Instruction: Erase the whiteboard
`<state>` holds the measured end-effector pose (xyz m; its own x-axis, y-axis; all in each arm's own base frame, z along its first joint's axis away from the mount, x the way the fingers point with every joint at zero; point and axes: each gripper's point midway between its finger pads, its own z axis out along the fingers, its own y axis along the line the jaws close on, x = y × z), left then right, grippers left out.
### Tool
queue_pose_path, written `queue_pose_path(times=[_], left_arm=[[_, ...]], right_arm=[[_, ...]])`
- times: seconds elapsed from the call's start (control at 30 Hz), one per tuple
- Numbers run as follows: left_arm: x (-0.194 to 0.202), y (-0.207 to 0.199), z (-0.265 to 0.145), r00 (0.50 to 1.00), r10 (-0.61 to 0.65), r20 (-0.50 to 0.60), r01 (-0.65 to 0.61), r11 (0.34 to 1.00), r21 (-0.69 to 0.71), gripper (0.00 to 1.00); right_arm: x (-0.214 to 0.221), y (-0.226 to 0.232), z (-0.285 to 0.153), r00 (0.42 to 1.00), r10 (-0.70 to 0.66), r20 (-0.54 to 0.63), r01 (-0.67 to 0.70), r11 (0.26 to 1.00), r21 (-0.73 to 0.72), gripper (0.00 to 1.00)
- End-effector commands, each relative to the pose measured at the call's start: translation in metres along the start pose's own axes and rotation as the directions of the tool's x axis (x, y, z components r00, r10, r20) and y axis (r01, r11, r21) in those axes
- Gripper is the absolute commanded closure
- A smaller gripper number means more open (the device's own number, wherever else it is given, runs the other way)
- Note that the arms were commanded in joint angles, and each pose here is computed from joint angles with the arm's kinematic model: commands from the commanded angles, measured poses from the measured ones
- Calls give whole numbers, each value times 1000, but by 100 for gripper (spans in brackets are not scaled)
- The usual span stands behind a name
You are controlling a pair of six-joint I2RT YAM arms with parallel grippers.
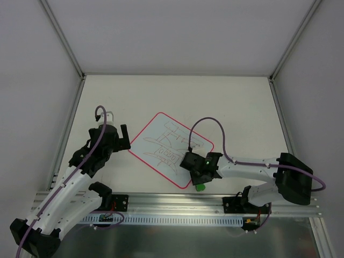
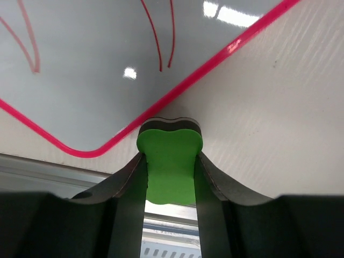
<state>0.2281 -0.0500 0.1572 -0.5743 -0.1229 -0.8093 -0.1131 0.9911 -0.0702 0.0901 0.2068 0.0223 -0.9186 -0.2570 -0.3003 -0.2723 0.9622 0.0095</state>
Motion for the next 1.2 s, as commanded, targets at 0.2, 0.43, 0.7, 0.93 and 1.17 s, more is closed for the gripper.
queue_pose_path(times=[0.2,0.43,0.7,0.93,1.17], left_arm=[[13,-23,19,991,0,-131,7,999,52,1],[7,-48,54,969,1,-247,9,999,39,1],[32,-44,114,918,-44,-394,12,997,-83,9],[58,-42,132,891,-70,-449,13,992,-128,22],[76,-32,131,876,-80,-475,6,988,-154,30]], right_arm=[[-96,44,-33,980,-100,170,107,994,-33,87],[-131,73,-9,982,-136,133,144,988,-54,92],[-121,68,24,994,-97,54,102,991,-91,92],[-112,56,38,997,-73,30,75,994,-78,92],[-107,50,44,998,-61,19,62,995,-76,92]])
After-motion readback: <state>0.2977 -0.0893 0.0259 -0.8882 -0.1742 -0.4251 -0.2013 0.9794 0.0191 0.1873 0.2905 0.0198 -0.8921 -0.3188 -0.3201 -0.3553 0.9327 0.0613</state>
